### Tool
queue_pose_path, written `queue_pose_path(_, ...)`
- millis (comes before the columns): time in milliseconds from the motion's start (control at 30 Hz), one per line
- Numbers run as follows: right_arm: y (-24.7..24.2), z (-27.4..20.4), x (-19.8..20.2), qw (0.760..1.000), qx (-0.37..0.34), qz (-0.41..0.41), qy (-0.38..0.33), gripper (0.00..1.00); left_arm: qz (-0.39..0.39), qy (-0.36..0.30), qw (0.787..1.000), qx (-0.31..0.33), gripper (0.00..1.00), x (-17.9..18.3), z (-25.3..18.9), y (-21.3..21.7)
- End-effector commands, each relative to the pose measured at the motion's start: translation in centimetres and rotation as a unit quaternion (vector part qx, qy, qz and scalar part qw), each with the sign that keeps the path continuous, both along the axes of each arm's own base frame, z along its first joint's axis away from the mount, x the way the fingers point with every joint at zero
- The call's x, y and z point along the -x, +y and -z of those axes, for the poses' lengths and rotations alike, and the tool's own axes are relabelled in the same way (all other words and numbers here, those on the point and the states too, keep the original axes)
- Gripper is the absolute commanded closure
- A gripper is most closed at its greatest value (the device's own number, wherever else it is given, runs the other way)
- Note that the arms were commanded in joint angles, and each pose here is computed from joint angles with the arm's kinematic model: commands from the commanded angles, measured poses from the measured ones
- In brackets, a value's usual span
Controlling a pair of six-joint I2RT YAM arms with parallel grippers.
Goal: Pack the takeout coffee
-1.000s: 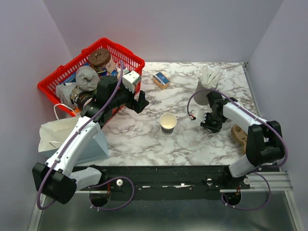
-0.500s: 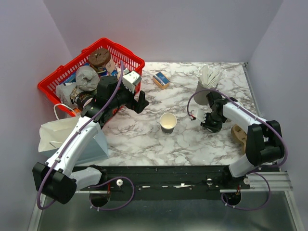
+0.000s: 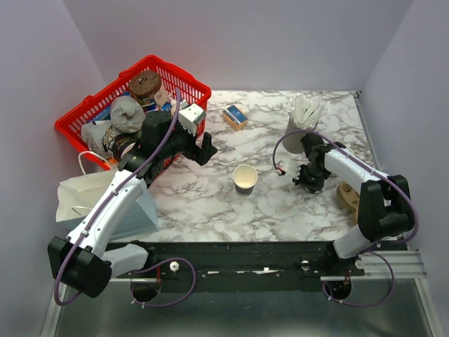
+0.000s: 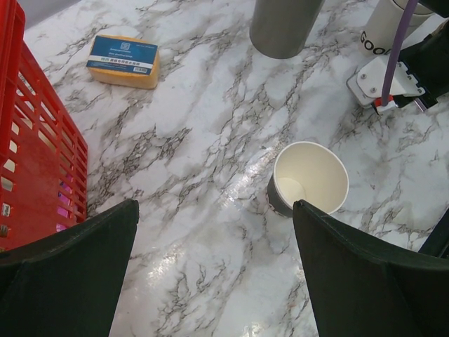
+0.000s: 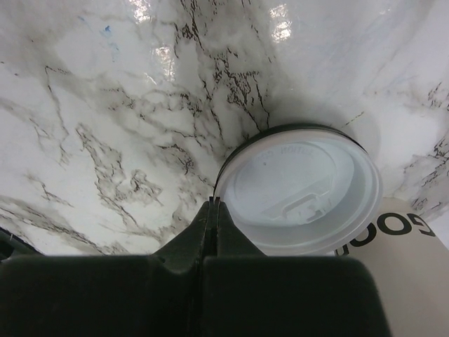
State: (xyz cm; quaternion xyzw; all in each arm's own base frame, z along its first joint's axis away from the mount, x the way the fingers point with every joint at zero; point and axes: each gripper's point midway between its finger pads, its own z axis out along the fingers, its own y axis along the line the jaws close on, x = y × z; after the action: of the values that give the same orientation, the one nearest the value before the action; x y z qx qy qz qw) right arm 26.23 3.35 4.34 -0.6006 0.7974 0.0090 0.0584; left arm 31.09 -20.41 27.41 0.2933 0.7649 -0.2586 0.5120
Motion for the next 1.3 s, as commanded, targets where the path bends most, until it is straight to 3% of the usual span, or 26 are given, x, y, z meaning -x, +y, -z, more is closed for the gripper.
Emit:
queue_pose_path(0,0.0,-1.0,0.0,1.000,-0.004,0.014,0.001,0.99,0.005,-0.004,1.000,0.009,0.01,0.2,-0.2,-0.1)
queue_pose_path(433,1.8,-6.5,-1.5,0.995,-0.054,0.072,-0.033,0.99,0.020,0.016,0.999,0.021,0.01,0.7,0.6,-0.7)
queue_pose_path(633,5.0,-11.4,-1.7,0.986,-0.139,0.084,-0.025,0.99,0.036,0.018,0.999,0.018,0.02,1.2,0.9,-0.9)
queue_pose_path(733,8.3,-14.8,-0.6,0.970,-0.232,0.074,0.002,0.99,0.070,0.002,0.998,0.000,0.03,2.0,1.5,-1.1)
queue_pose_path(967,16.1,-22.8,0.2,0.881,-0.458,0.081,0.087,0.99,0.127,-0.051,0.990,-0.023,0.03,3.7,1.3,-1.6)
queue_pose_path(1133,20.1,-24.7,0.7,0.847,-0.506,0.059,0.149,0.99,0.139,-0.062,0.988,-0.027,0.03,4.6,0.9,-1.9)
queue_pose_path(1267,22.7,-25.5,0.7,0.807,-0.543,0.067,0.220,0.99,0.132,-0.094,0.986,-0.046,0.03,4.8,0.8,-1.4)
